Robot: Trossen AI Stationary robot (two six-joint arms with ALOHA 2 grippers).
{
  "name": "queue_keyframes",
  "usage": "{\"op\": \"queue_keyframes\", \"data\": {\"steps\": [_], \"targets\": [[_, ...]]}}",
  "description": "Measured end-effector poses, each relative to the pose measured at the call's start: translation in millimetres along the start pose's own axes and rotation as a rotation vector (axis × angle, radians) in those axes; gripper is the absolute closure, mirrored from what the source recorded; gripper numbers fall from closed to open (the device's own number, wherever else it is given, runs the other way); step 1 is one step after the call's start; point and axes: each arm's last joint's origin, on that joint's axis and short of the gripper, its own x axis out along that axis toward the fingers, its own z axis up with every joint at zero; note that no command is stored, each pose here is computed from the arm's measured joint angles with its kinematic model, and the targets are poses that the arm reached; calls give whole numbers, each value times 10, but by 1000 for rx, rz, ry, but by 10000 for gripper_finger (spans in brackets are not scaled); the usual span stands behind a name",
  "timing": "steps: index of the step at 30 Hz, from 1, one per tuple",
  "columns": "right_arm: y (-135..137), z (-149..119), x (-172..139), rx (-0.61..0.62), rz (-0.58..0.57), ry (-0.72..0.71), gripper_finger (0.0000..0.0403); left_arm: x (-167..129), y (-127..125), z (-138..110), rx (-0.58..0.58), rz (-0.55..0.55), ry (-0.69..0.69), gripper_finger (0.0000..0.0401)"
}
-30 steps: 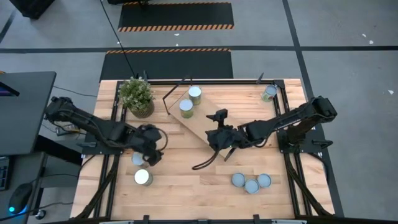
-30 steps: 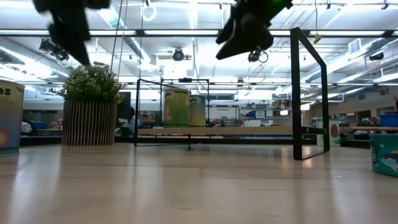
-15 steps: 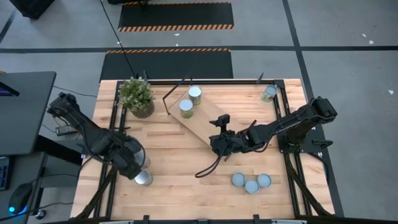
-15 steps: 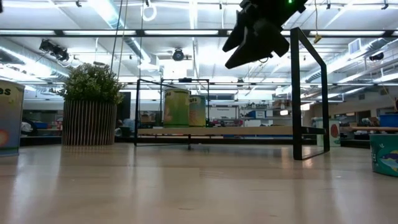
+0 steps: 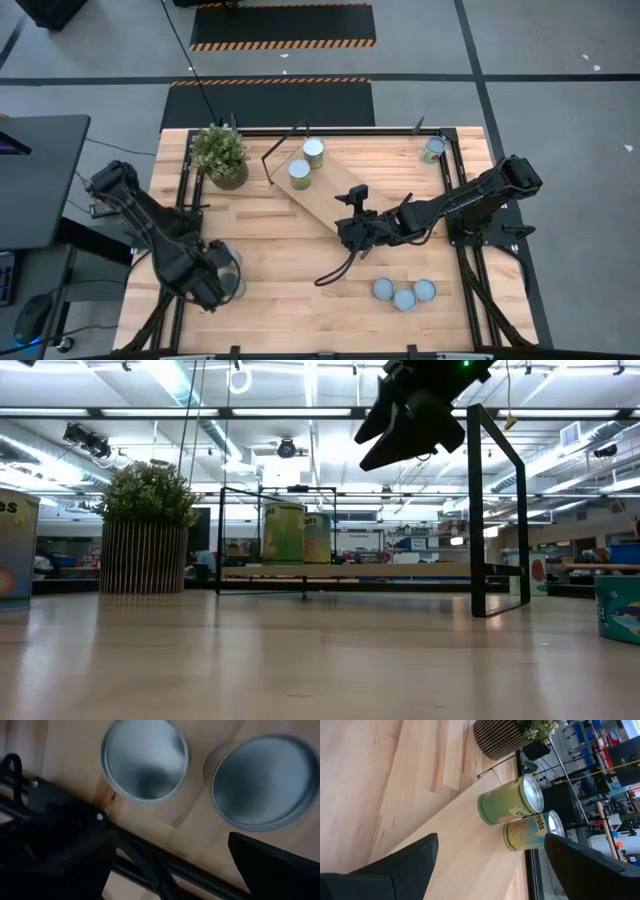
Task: Pick and place cans onto a shelf
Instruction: Put the canned peaches on the shelf
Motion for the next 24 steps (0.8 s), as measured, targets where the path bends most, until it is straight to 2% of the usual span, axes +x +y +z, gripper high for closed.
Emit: {"op": "queue_keyframes", "data": {"steps": [5,14,19,24], "targets": [[-3,16,-1,-1,3,-15,30,112,-83,11,31,76,48,12],[1,35,-1,11,33,-40,30,204,-102,30,96,197,53,12],[0,37,-1,8,33,-42,30,304,-83,58,96,211,45,12],[14,44,-13,1,40,-49,30,500,-17,125,138,208,110,12]]}}
